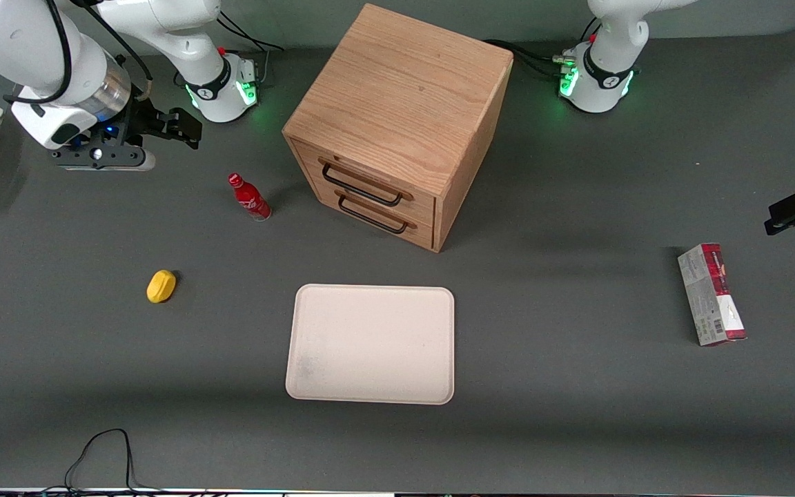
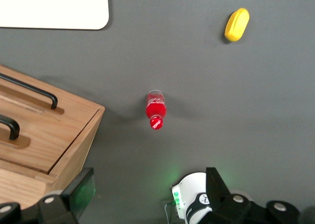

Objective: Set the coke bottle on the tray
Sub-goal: 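Move the open right gripper down over the red Coca-Cola bottle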

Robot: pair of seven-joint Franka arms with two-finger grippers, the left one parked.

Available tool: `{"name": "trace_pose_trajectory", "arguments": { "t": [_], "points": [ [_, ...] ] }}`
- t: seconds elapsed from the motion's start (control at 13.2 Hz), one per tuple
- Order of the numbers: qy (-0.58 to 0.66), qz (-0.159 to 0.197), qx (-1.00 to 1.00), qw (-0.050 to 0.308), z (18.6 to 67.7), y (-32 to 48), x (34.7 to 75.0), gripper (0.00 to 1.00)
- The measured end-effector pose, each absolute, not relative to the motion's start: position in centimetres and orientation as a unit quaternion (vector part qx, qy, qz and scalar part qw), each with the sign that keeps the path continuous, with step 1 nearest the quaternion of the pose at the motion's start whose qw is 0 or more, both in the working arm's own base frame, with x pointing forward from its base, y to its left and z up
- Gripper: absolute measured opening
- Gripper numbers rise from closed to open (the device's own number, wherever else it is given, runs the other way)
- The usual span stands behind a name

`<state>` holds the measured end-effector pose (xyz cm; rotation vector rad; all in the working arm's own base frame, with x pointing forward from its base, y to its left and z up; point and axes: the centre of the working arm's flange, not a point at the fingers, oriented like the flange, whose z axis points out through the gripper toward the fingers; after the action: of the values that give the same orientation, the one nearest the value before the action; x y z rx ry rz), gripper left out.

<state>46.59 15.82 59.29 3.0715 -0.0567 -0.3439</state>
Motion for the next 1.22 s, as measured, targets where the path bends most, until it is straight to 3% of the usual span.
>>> {"name": "trace_pose_trajectory", "arguments": {
  "t": [0.23, 0.68, 1.22],
  "points": [
    [-0.019, -0.122, 0.992, 0.022, 57.4, 15.9, 46.0, 1.0],
    [-0.007, -0.086, 0.996, 0.027, 47.7, 15.9, 41.3, 1.0],
    [-0.013, -0.05, 0.999, 0.019, 37.8, 14.4, 39.5, 1.0]
  ]
}}
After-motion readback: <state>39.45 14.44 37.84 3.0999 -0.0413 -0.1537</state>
